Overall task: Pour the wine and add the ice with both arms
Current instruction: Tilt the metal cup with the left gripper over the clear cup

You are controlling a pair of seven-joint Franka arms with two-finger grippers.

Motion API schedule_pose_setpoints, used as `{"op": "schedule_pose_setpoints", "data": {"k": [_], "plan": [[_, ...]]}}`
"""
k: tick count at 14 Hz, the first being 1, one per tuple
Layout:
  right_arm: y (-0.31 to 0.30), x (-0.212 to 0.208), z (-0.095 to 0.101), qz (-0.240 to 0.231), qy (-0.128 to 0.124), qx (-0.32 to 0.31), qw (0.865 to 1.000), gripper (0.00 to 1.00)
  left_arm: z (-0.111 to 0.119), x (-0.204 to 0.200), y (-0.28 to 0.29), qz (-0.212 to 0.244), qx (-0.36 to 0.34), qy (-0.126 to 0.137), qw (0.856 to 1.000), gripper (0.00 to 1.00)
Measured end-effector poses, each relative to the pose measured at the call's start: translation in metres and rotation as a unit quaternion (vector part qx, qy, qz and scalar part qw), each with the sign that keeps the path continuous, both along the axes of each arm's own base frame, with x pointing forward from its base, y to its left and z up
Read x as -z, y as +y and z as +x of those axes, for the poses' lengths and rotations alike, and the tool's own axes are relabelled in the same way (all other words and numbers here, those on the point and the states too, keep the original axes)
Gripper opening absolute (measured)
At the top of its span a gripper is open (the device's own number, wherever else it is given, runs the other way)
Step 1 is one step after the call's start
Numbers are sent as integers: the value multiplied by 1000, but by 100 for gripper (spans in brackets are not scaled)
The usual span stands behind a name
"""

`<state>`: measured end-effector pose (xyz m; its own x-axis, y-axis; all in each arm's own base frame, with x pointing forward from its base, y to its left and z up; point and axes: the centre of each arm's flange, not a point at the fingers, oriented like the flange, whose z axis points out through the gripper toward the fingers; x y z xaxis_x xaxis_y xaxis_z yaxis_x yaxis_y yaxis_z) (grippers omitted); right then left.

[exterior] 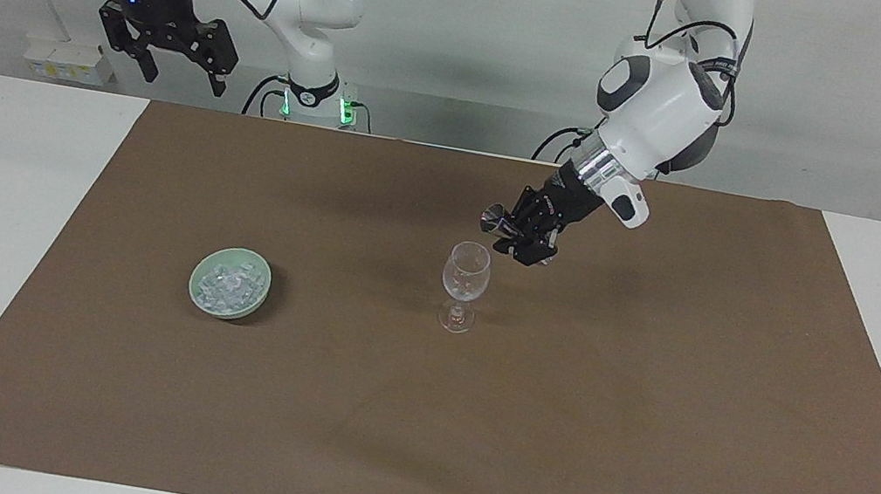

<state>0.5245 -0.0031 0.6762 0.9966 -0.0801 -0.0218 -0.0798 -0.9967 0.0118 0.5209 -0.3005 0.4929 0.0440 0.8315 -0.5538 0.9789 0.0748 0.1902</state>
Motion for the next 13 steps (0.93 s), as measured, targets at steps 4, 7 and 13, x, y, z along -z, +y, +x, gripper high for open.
{"op": "schedule_pose_setpoints", "data": {"k": [4,7,13], "plan": [[0,0,0,0,0,0,1000,100,0,3,0,22,14,-4,1000,5],[0,0,0,0,0,0,1000,100,-2,5,0,40,24,-5,999,5],[0,0,0,0,0,0,1000,100,-3,4,-2,79,28,-11,996,5]]}}
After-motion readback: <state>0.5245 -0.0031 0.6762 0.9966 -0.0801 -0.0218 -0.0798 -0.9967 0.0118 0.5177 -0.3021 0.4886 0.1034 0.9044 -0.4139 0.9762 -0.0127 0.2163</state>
